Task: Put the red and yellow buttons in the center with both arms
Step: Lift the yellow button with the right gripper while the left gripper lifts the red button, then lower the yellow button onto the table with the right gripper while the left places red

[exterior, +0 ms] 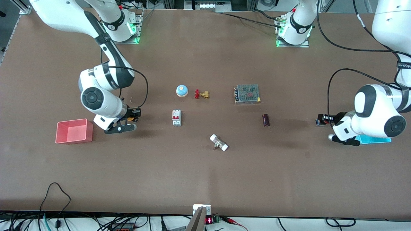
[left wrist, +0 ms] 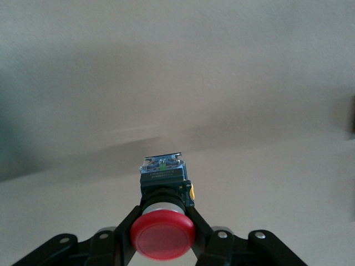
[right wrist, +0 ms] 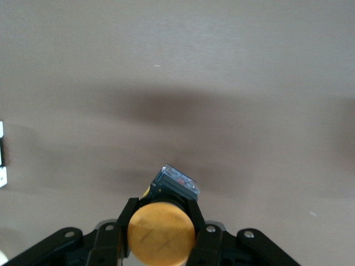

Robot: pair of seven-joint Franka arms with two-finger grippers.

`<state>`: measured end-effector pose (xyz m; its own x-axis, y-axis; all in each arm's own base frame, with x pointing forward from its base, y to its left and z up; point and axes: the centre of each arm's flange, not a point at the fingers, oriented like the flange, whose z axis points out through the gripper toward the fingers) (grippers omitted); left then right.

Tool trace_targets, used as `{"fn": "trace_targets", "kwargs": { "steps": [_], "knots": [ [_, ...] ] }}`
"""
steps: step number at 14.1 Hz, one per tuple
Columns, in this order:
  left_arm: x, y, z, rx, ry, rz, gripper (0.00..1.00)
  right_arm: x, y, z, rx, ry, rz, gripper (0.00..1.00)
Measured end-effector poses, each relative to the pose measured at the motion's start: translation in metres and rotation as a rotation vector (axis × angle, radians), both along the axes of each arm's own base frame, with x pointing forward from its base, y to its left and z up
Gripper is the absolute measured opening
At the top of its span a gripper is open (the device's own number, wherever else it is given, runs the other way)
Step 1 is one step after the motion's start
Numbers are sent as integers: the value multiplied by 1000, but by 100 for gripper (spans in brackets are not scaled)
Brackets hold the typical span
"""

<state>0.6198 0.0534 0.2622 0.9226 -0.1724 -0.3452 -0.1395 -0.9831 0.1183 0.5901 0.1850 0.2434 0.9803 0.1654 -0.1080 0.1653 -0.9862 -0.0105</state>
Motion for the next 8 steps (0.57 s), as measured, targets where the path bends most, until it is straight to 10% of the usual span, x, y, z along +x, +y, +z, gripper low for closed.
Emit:
{"fn": "trace_targets", "kwargs": {
  "steps": [8],
  "knots": [
    [-26,-11,-39,21,-48,48,37,-6,14,-23,20,-14,12,41]
  ]
}}
